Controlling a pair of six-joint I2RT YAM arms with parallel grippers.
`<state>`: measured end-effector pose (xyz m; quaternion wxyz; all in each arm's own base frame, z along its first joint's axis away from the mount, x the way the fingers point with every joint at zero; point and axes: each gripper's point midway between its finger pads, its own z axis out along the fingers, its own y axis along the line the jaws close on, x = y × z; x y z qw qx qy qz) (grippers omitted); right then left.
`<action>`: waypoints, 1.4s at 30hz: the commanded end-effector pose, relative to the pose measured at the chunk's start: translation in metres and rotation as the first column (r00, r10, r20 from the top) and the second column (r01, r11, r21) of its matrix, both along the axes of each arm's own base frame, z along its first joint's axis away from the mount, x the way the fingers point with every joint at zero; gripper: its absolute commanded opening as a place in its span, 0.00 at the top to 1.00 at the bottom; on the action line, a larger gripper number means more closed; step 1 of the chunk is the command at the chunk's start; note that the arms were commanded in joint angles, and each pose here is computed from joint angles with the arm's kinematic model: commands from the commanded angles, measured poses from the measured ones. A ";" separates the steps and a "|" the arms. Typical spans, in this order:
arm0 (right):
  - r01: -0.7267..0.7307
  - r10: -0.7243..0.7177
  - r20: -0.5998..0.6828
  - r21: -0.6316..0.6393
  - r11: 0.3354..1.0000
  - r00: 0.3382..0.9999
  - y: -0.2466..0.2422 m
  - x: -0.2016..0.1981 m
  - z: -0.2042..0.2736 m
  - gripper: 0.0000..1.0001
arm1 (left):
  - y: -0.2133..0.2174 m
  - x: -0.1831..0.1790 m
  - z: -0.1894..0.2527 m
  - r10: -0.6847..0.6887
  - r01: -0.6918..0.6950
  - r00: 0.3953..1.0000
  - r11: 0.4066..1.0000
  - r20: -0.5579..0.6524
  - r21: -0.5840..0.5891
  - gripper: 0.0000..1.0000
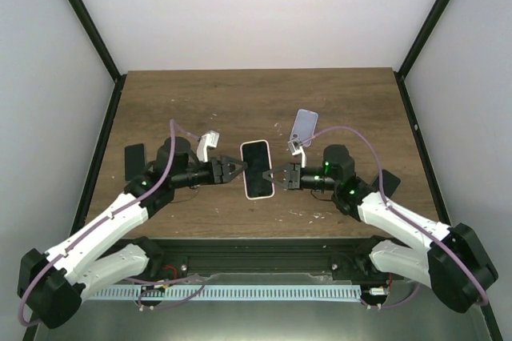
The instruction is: Put the phone into the phone case
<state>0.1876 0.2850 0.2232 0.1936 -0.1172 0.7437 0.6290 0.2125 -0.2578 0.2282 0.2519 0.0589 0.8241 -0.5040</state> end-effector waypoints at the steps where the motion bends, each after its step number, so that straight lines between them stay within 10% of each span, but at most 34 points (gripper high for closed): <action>1: 0.071 -0.071 0.102 0.004 0.997 0.992 0.004 0.024 0.023 0.86 | 0.014 0.003 0.006 0.046 -0.050 0.997 0.996 0.057 0.073 0.23; 4: 0.134 -0.127 0.102 -0.066 0.989 0.987 0.004 0.044 0.007 0.86 | 0.022 0.003 0.004 0.069 -0.077 0.995 0.990 0.073 0.117 0.00; 21: 0.214 -0.241 -0.037 -0.347 0.913 0.970 -0.003 0.145 -0.106 0.86 | 0.059 -0.009 -0.015 0.176 -0.189 0.981 0.959 0.080 0.212 0.00; 42: 0.207 -0.285 -0.129 -0.423 0.882 0.950 -0.008 0.150 -0.153 0.75 | 0.065 -0.006 -0.027 0.205 -0.216 0.976 0.945 0.070 0.246 0.00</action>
